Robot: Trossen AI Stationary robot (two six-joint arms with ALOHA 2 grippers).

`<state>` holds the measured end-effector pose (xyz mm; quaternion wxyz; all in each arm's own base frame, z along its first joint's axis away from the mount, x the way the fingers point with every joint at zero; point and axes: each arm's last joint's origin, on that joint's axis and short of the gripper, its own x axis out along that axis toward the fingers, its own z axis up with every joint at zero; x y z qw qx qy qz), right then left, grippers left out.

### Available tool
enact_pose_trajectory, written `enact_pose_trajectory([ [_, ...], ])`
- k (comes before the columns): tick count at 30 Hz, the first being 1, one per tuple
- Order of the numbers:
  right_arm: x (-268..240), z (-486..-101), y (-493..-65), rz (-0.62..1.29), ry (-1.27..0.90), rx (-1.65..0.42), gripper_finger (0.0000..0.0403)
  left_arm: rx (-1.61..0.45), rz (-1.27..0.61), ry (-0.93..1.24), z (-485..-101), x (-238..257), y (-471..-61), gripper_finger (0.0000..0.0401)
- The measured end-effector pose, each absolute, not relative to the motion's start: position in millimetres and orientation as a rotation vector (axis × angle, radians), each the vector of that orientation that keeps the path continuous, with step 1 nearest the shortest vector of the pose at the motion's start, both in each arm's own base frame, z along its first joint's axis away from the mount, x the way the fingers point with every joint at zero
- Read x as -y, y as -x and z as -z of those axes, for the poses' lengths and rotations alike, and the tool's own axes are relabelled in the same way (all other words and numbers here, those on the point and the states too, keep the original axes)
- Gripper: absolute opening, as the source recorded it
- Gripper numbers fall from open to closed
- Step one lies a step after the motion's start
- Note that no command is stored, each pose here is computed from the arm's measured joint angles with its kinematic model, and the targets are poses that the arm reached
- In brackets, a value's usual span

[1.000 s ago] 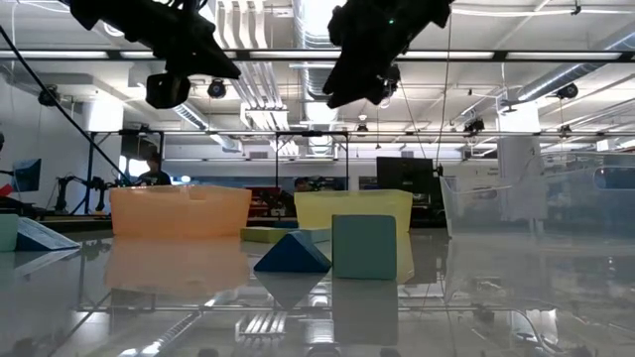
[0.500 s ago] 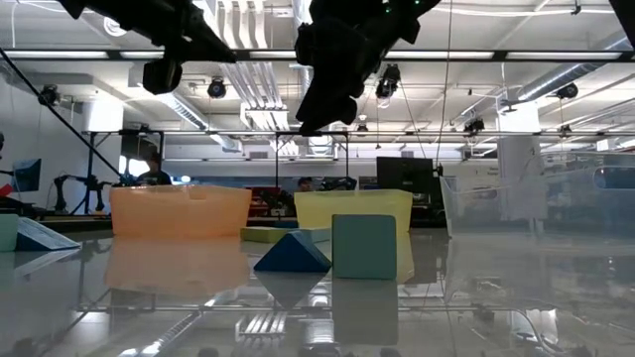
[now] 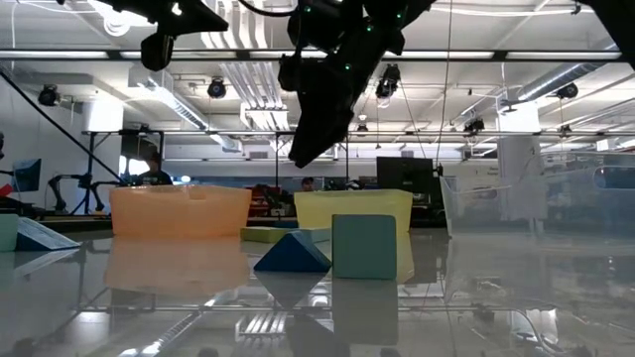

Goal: Sort & place blocks by color
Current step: Put the blue block into the transparent bin

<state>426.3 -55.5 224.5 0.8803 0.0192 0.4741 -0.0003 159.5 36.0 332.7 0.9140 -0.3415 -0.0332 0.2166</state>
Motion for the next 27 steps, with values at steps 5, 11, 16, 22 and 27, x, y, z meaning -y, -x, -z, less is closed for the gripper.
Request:
enact_pose_trajectory([
  [5, 53.9, -222.9, -436.0, -0.007, -0.038, -0.999, 0.0287, 0.089, -0.455, 0.701, -333.2, -36.0, -156.8, 0.0],
  [11, 48.8, -212.0, -457.2, -0.033, -0.03, -1.073, 0.0274, 0.097, -0.473, 0.699, -333.3, -36.5, -156.8, 0.0],
  [16, 49.0, -193.8, -464.3, -0.03, -0.037, -1.193, 0.0261, 0.1, -0.472, 0.699, -333.8, -36.3, -155.7, 0.0],
  [22, 50.1, -178.8, -467.7, -0.027, -0.041, -1.249, 0.0249, 0.114, -0.471, 0.7, -335.6, -35.9, -152.9, 0.0],
  [27, 50.0, -178.4, -468.2, -0.038, -0.025, -1.244, 0.0248, 0.13, -0.466, 0.701, -337.8, -35.2, -148.9, 0.0],
])
